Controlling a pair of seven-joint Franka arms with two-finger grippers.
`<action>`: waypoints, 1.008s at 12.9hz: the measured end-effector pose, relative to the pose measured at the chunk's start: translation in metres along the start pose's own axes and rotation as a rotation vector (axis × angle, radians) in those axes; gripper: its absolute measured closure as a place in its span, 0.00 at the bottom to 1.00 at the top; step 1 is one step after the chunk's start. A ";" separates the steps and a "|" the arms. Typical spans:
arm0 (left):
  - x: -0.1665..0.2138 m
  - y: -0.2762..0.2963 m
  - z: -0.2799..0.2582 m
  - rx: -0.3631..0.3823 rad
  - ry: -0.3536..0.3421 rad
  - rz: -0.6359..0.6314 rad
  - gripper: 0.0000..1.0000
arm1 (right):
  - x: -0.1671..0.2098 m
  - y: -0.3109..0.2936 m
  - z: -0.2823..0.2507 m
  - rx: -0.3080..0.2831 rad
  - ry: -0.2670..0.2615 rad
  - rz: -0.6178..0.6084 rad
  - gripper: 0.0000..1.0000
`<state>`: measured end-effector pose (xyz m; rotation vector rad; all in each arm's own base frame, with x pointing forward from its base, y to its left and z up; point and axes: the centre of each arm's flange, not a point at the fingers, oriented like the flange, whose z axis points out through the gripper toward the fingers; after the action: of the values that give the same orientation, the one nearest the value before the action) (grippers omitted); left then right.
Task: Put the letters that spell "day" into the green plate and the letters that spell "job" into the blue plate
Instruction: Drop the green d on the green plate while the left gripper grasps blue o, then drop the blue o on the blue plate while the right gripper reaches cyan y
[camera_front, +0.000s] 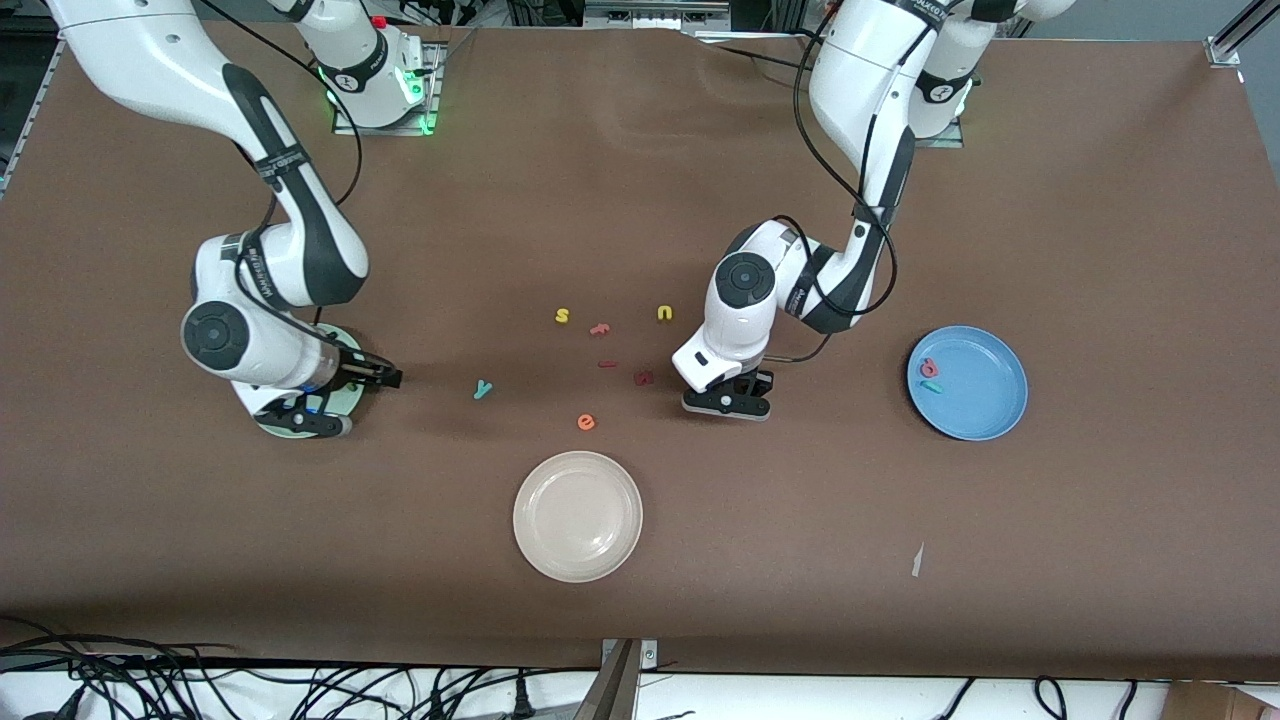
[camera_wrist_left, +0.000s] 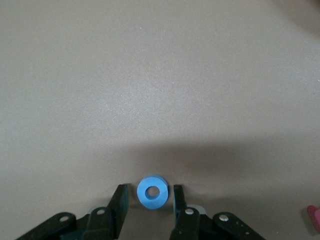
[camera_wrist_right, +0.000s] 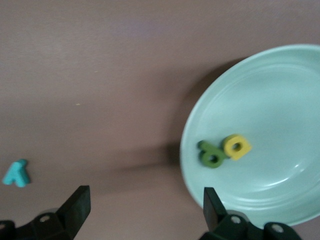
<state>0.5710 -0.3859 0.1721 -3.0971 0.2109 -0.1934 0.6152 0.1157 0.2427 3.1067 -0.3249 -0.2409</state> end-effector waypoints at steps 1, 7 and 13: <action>0.000 0.000 0.000 0.000 0.000 0.000 0.56 | -0.005 -0.013 -0.001 0.005 0.003 0.042 0.00; 0.005 -0.005 -0.002 0.001 0.009 -0.008 0.73 | -0.029 -0.096 0.015 0.047 0.053 0.242 0.00; 0.068 -0.131 -0.064 -0.011 0.014 0.035 0.73 | -0.025 -0.119 0.043 0.078 0.059 0.314 0.00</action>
<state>0.6474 -0.2666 0.2496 -3.1009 0.2666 -0.2139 0.6090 0.2374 0.2007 3.0675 -0.8281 -0.1336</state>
